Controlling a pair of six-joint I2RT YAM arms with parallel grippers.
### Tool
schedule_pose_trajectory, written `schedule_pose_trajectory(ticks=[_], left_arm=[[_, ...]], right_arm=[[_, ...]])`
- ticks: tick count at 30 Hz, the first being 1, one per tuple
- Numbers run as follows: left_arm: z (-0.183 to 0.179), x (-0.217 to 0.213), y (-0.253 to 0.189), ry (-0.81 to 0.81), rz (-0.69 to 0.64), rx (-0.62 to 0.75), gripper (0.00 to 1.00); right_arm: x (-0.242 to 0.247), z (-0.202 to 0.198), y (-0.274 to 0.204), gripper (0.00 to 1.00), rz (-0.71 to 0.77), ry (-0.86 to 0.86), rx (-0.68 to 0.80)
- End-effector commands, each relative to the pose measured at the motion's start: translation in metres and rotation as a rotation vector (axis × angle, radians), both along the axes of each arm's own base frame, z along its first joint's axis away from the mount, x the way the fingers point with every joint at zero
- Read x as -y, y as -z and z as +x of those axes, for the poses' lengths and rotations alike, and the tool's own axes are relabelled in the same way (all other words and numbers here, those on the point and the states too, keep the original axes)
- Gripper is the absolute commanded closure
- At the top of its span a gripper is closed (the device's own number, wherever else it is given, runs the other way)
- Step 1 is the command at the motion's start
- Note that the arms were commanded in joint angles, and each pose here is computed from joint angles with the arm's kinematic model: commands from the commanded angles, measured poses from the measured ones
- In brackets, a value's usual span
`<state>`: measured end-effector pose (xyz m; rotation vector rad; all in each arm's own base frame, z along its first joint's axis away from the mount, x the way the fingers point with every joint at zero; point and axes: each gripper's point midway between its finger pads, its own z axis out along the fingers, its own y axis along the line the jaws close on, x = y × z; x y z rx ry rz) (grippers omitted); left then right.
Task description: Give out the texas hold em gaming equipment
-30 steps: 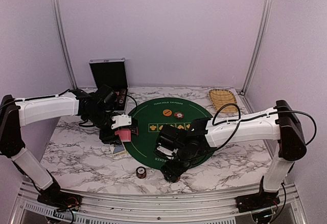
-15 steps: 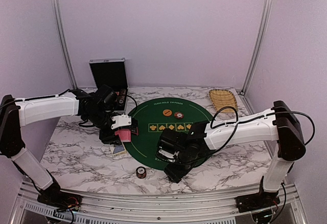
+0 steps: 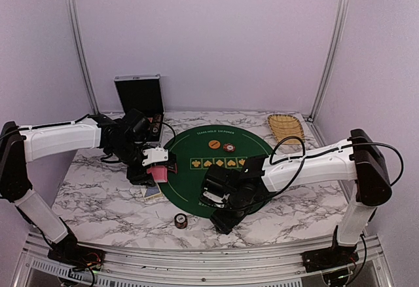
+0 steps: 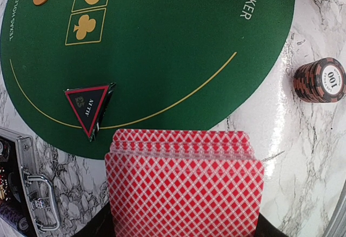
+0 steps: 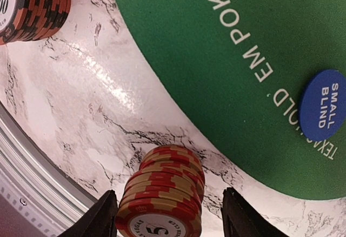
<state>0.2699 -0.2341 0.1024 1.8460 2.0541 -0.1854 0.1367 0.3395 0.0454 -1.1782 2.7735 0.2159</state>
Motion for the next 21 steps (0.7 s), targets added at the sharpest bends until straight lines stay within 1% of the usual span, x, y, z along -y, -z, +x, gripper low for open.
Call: schedule_pose_trajectory(ticks=[1,11,18,21], left_arm=[[0.0013,0.0019,-0.0085,-0.005,-0.014,-0.003,1.0],[0.0002,0.002,-0.0077,-0.003,-0.014,-0.01,1.0],[0.0005,0.0021,-0.0081,-0.002,-0.014,-0.009,1.0],[0.0003,0.0022,-0.0079,-0.003,-0.014,-0.011,1.0]], right_arm=[[-0.0128,0.0029,-0.0144,0.37,0.043,0.003,0.019],[-0.015,0.0034,-0.02,0.47,0.056,0.006,0.02],[-0.0126,0.0013,-0.0171,0.57,0.048,0.006,0.013],[-0.0109,0.0011,-0.0138,0.64,0.04,0.008,0.011]])
